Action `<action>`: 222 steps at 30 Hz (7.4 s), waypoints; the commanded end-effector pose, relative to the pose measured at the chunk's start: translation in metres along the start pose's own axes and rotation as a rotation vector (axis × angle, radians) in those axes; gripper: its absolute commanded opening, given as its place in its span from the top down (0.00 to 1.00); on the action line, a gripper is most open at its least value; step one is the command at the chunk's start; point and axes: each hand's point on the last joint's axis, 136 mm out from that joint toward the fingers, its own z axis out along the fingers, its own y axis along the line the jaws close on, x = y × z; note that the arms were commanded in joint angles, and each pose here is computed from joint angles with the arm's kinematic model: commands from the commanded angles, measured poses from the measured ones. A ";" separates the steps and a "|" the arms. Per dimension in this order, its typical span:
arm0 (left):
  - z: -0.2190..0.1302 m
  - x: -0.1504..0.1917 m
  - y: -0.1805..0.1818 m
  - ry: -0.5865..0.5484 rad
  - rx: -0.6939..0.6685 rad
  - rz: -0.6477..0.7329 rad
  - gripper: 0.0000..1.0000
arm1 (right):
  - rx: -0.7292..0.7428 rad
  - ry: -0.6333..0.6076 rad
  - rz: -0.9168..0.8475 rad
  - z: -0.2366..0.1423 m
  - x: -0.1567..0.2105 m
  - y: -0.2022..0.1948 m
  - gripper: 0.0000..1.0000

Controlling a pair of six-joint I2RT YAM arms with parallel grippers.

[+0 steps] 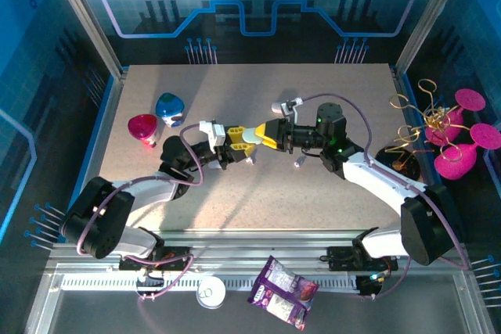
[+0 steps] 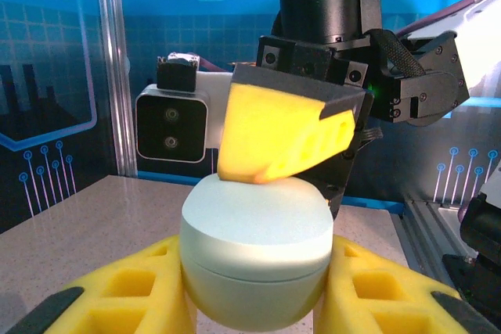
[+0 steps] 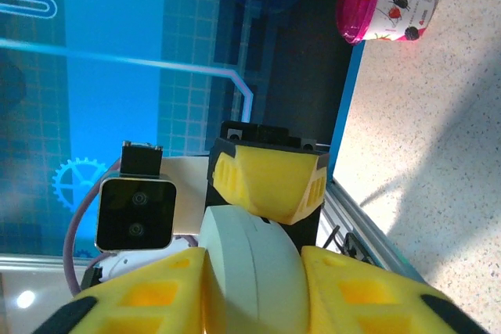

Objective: Insert the wireless bluetooth earbuds into the charging case

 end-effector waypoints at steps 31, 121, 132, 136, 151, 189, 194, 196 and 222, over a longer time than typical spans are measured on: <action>-0.078 0.034 0.052 0.235 -0.538 -0.061 0.01 | 0.696 -0.089 -0.272 0.047 -0.111 -0.177 0.82; -0.065 0.110 0.101 0.422 -0.709 -0.593 0.01 | 0.877 0.217 -0.538 0.003 -0.220 -0.277 0.21; -0.067 0.108 0.104 0.417 -0.733 -0.591 0.01 | 0.952 0.212 -0.557 -0.004 -0.215 -0.274 0.40; -0.073 0.114 0.106 0.438 -0.764 -0.603 0.01 | 0.976 0.203 -0.571 -0.008 -0.215 -0.271 0.36; -0.160 0.173 0.096 0.836 -1.083 -0.772 0.04 | 0.986 0.099 -0.725 -0.014 -0.196 -0.208 0.15; -0.130 0.213 0.086 1.170 -1.107 -0.594 0.44 | 0.792 -0.040 -0.699 -0.044 -0.123 -0.128 0.14; -0.091 0.174 0.089 0.944 -0.971 -0.519 0.44 | 0.653 -0.097 -0.584 -0.059 -0.102 -0.098 0.16; -0.075 0.159 0.090 0.850 -0.914 -0.480 0.44 | 0.612 -0.097 -0.576 -0.063 -0.089 -0.088 0.16; 0.023 0.058 0.017 0.267 -0.326 0.111 0.47 | 0.425 -0.098 -0.388 -0.024 0.000 -0.043 0.34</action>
